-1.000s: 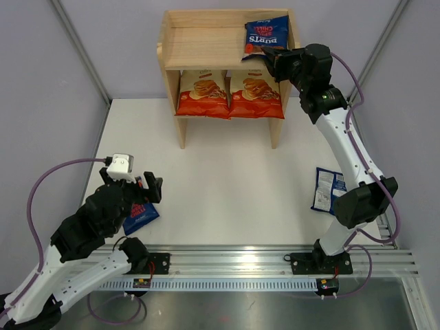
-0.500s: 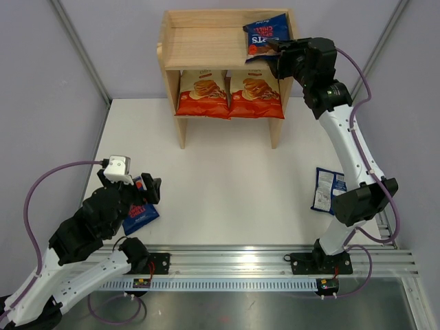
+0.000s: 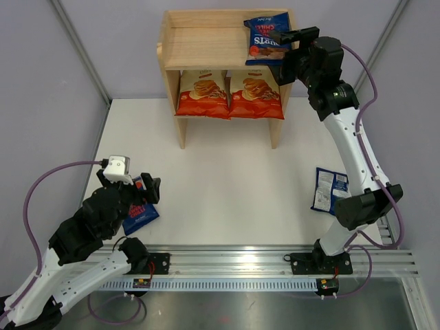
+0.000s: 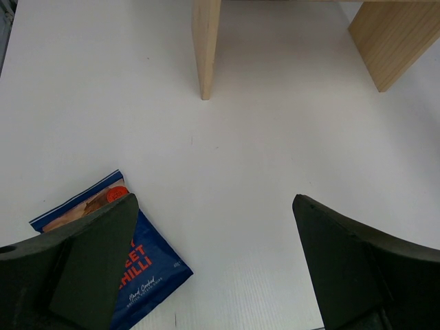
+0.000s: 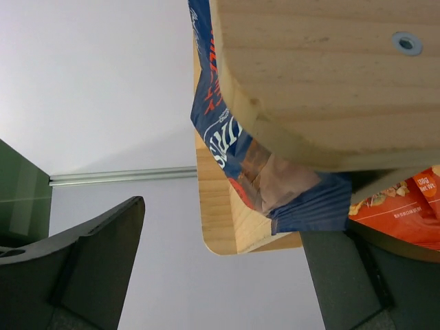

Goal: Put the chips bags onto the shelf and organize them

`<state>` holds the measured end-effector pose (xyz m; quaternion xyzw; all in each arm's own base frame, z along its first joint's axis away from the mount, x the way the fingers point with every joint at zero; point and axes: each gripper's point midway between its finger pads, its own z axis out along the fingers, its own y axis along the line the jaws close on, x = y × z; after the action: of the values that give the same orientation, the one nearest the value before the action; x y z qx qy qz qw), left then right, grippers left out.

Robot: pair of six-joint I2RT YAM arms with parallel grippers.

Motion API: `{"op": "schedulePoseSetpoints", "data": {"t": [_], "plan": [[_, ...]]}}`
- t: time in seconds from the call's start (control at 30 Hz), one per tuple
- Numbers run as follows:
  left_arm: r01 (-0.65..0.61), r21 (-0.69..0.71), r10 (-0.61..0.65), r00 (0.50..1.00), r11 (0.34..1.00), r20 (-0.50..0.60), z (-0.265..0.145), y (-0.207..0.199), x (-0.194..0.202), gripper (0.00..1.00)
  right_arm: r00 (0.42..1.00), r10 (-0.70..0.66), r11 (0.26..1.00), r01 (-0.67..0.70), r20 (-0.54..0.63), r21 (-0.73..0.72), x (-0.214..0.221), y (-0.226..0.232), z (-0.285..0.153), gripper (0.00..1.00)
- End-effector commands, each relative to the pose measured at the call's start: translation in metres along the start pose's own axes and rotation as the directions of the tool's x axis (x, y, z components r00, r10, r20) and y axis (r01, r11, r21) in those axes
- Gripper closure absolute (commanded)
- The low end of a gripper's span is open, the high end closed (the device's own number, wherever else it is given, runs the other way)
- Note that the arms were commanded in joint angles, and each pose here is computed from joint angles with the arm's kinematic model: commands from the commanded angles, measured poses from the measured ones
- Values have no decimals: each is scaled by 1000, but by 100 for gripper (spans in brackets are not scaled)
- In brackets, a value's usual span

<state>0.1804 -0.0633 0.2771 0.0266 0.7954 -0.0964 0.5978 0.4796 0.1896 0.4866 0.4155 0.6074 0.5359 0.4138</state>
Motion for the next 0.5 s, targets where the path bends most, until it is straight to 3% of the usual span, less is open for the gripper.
{"op": "schedulePoseSetpoints", "data": {"t": [0.0, 0.33, 0.47], "plan": [[30, -11, -29, 998, 1000, 52, 0, 0, -16, 1, 999, -38, 999, 38, -21, -1, 2, 10, -22, 1], [45, -17, -44, 997, 999, 56, 1, -2, -22, 1, 994, -103, 995, 102, -31, -18, 4, 14, -51, 1], [50, 9, -50, 998, 999, 28, 5, -11, -22, 1, 971, -230, 971, 225, -61, -84, 11, 24, -72, 1]]}}
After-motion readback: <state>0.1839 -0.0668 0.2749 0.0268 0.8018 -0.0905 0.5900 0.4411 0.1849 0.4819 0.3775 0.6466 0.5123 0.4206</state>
